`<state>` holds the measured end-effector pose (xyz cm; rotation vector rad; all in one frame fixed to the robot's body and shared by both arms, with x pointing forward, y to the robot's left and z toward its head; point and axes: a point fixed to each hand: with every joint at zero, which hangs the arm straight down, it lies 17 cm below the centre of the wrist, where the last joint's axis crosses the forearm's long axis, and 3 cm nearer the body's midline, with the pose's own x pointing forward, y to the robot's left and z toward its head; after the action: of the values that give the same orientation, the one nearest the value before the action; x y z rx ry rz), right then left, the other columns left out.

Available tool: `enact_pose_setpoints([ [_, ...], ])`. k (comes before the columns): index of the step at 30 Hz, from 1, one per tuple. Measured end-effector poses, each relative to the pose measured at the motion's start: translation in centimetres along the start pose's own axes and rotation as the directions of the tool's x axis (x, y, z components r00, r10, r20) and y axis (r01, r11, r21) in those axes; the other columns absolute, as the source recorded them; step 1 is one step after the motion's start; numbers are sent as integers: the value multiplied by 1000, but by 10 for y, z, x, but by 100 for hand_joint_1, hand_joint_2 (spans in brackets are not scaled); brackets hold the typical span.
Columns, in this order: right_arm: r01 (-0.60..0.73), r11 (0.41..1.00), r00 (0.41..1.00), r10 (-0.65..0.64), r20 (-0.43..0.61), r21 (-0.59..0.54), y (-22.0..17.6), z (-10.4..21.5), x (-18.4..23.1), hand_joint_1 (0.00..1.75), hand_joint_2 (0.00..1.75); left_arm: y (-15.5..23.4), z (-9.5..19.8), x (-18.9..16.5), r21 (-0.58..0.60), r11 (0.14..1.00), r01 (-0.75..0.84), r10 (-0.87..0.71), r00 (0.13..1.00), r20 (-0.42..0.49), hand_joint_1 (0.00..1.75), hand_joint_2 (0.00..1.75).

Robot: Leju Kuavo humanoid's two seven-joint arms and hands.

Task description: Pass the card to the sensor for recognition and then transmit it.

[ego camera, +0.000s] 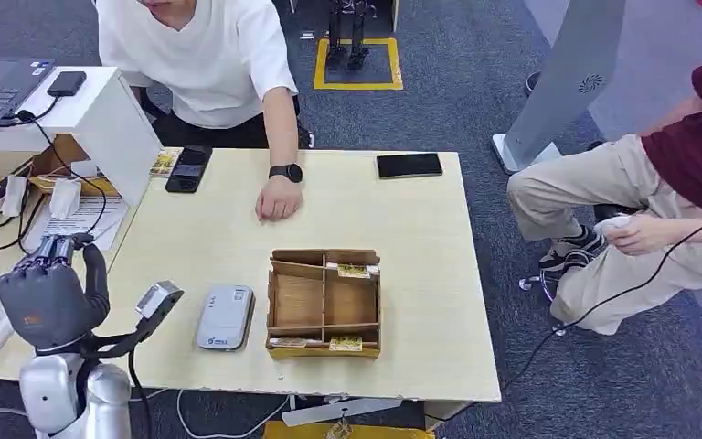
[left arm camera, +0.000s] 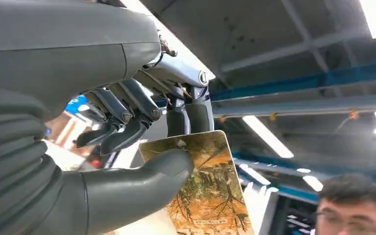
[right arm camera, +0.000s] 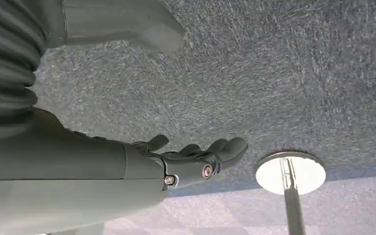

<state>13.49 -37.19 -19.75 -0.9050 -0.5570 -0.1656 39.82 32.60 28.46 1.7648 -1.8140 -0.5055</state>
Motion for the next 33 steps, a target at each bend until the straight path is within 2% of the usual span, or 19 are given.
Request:
enact_pose_setpoints([
  [9, 16, 1000, 1000, -17, -23, -11, -2, 0, -4, 0, 175, -27, 34, -25, -114, 993, 19, -33, 992, -121, 175, 175],
  [13, 19, 1000, 999, -19, -34, -17, -4, -1, -6, 0, 175, -60, 70, -32, -226, 974, -9, -30, 985, -169, 175, 175],
  [18, 20, 1000, 999, -21, -36, -21, -5, -1, -7, 0, 175, -88, 117, -54, -340, 938, -60, -55, 946, -319, 175, 175],
  [25, 23, 999, 999, -24, -39, -24, -5, -2, -7, 0, 175, -114, 162, -44, -455, 887, -83, -91, 933, -347, 175, 175],
  [29, 25, 999, 999, -26, -39, -24, -5, -2, -7, 0, 175, -120, 174, -42, -482, 871, -94, -96, 930, -355, 175, 175],
  [33, 25, 999, 999, -26, -39, -24, -5, -2, -7, 0, 175, -120, 174, -42, -482, 871, -94, -96, 930, -355, 175, 175],
])
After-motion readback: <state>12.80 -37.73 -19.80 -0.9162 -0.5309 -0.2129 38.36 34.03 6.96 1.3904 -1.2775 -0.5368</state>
